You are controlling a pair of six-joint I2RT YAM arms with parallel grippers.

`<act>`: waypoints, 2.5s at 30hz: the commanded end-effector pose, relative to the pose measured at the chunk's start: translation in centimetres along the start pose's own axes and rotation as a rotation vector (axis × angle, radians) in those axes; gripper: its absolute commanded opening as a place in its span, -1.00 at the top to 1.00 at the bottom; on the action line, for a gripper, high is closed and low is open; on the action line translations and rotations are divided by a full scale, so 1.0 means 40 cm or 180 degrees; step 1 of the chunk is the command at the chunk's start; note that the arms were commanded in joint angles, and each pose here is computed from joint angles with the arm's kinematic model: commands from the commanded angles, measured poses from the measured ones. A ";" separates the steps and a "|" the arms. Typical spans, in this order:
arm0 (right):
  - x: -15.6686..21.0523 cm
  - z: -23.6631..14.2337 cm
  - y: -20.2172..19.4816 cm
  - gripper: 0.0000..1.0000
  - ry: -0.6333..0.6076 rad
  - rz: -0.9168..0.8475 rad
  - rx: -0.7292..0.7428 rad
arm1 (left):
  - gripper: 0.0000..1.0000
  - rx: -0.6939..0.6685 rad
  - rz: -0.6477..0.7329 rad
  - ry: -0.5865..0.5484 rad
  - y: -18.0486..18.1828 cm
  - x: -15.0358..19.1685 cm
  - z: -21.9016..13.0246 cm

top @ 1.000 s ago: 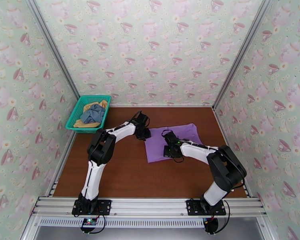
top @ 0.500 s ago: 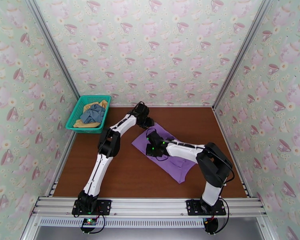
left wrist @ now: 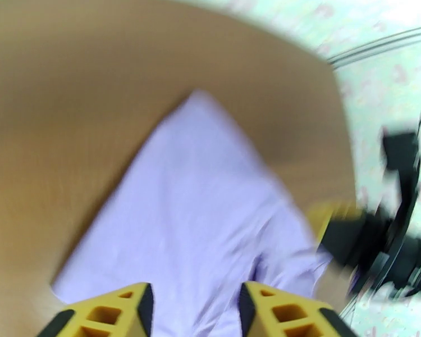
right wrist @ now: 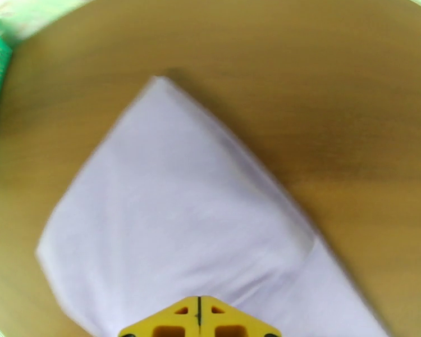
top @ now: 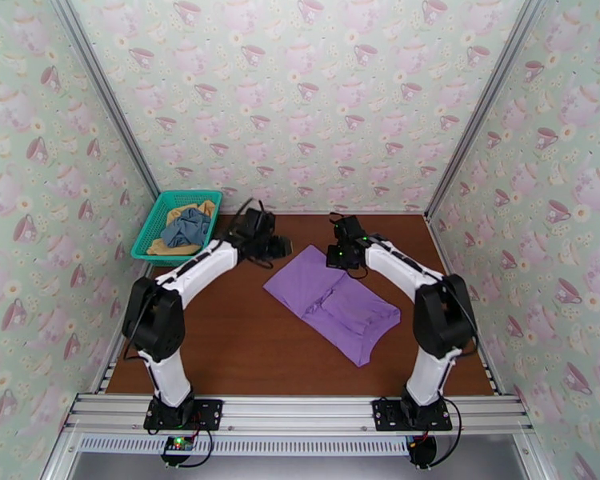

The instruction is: Fold and stack the mixed laundry pile

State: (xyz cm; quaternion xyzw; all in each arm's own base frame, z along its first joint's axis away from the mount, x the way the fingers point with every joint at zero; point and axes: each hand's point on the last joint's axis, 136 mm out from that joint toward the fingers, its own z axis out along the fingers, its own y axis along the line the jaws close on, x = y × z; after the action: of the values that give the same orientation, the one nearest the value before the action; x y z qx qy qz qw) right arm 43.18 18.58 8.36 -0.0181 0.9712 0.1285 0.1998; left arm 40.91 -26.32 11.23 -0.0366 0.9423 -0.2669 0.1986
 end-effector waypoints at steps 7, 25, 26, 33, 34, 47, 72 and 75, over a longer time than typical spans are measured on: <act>0.043 0.126 -0.079 1.00 0.0194 0.0369 0.0070 | 0.25 -0.0541 -0.0368 0.0298 0.124 0.108 0.178; 0.195 0.121 0.000 1.00 -0.0521 0.1971 -0.0378 | 0.27 -0.0290 0.0110 0.0316 0.118 -0.222 0.344; 0.181 0.115 -0.002 1.00 -0.0550 0.1918 -0.0316 | 0.26 -0.0269 0.0115 0.0298 0.113 -0.227 0.339; 0.062 0.015 -0.031 1.00 -0.0795 0.1339 0.0086 | 0.24 -0.0252 0.0129 0.0061 0.099 -0.258 0.237; 0.047 0.001 -0.033 1.00 -0.0808 0.1281 0.0060 | 0.24 -0.0330 0.0108 0.0004 0.113 -0.265 0.217; 0.051 0.107 -0.043 0.75 -0.0222 0.0966 0.0141 | -0.33 -0.0345 0.0238 -0.0687 0.056 -0.294 -0.117; -0.159 0.053 0.009 0.62 -0.0336 0.0105 -0.0243 | -0.22 -0.0770 0.0438 -0.0064 0.143 0.213 -0.243; -0.144 -0.129 0.047 0.41 -0.0720 -0.0300 -0.0415 | -0.17 -0.0951 0.0545 0.0044 0.160 0.267 -0.239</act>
State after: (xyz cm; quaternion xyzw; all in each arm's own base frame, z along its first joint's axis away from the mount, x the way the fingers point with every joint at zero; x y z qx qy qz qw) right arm 47.68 18.02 5.41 0.0138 0.9676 0.1395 0.2101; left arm 28.69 -19.00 11.79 0.0087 0.9699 -0.1410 0.1981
